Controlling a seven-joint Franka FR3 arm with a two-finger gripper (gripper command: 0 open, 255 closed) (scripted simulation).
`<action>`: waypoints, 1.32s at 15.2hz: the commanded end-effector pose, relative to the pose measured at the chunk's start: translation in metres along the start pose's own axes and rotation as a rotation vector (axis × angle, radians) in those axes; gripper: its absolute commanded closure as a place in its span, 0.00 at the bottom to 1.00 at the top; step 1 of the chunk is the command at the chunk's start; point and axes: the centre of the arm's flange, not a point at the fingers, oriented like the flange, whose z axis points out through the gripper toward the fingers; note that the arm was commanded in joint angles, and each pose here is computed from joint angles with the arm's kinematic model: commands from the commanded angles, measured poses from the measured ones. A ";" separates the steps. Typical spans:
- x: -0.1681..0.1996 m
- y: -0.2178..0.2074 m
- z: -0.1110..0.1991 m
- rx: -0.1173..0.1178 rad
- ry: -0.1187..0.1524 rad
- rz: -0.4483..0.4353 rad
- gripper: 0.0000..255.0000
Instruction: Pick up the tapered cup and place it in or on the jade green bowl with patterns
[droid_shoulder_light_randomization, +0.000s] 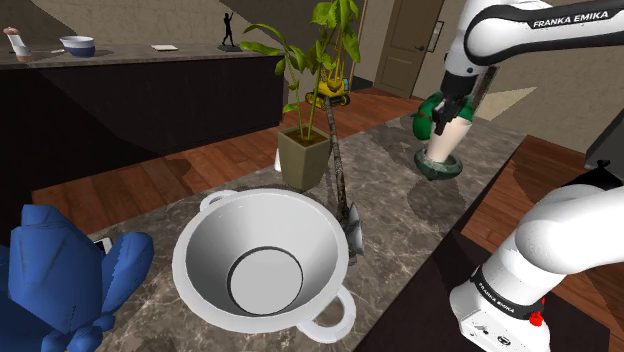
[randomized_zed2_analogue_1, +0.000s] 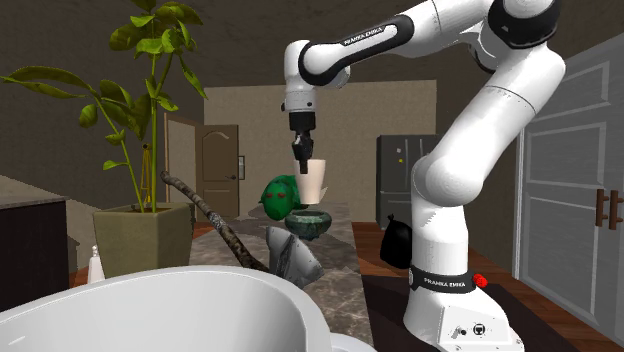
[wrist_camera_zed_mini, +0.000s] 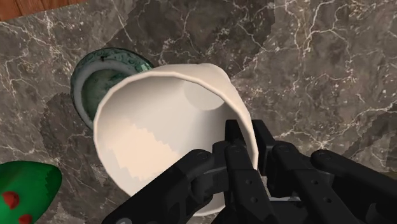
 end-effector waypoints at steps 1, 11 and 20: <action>0.000 0.000 -0.009 0.000 0.000 0.000 1.00; 0.039 0.125 -0.026 0.000 0.000 0.000 1.00; 0.051 0.159 0.000 0.000 0.000 0.000 1.00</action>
